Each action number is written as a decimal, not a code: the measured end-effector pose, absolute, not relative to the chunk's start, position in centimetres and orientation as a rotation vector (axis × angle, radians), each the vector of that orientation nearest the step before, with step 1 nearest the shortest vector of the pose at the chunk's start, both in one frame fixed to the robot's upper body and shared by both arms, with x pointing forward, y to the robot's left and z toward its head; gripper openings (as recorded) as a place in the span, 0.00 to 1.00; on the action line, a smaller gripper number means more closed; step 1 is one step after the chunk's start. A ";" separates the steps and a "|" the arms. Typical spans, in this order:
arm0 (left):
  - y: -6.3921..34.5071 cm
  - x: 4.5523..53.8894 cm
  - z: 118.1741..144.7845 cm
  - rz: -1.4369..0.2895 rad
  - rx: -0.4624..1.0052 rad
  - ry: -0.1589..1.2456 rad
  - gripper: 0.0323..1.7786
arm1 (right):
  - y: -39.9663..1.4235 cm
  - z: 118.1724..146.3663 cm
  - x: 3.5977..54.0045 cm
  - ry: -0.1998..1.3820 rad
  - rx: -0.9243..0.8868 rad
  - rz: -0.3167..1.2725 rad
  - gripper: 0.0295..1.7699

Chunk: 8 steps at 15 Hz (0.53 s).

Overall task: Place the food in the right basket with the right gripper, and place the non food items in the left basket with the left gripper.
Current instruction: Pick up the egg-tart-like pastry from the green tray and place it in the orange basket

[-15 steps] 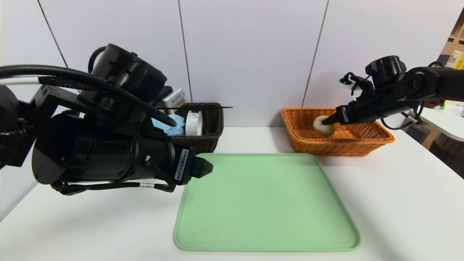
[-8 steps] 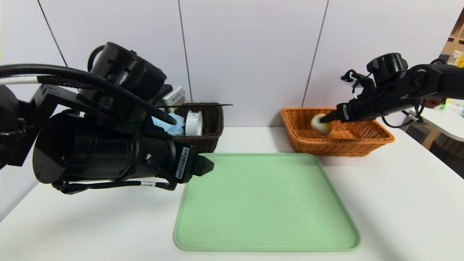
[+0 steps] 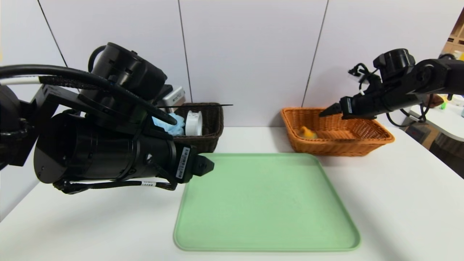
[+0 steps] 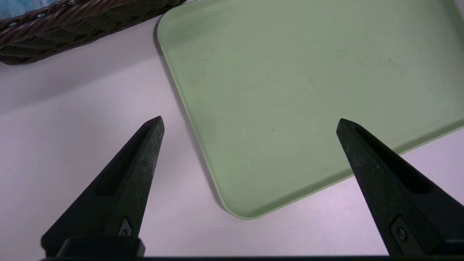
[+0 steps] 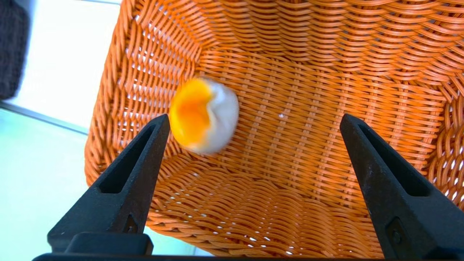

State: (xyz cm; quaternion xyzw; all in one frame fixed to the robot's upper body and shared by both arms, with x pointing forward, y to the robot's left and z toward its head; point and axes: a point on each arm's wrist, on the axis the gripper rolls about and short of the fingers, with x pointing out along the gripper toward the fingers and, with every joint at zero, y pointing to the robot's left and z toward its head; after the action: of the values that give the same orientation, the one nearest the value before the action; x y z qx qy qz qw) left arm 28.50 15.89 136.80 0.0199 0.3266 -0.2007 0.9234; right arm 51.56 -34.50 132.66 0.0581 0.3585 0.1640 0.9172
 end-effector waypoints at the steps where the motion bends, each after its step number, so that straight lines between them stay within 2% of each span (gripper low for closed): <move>1: 15.9 28.5 136.8 -0.412 0.042 0.671 0.95 | -34.7 132.6 51.6 0.738 0.125 0.334 0.93; 5: 15.9 28.5 137.0 -0.414 0.038 0.657 0.95 | -35.0 133.0 51.4 0.731 0.145 0.320 0.94; 8: 16.5 28.4 137.9 -0.416 0.026 0.600 0.95 | -34.4 135.0 49.9 0.716 0.138 0.331 0.95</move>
State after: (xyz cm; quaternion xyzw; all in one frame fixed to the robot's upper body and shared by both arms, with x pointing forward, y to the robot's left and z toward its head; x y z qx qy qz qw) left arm 28.40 16.54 137.95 0.0128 0.2934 -0.2035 0.9340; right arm 49.86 -34.41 134.99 0.0670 0.3487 0.1613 0.9208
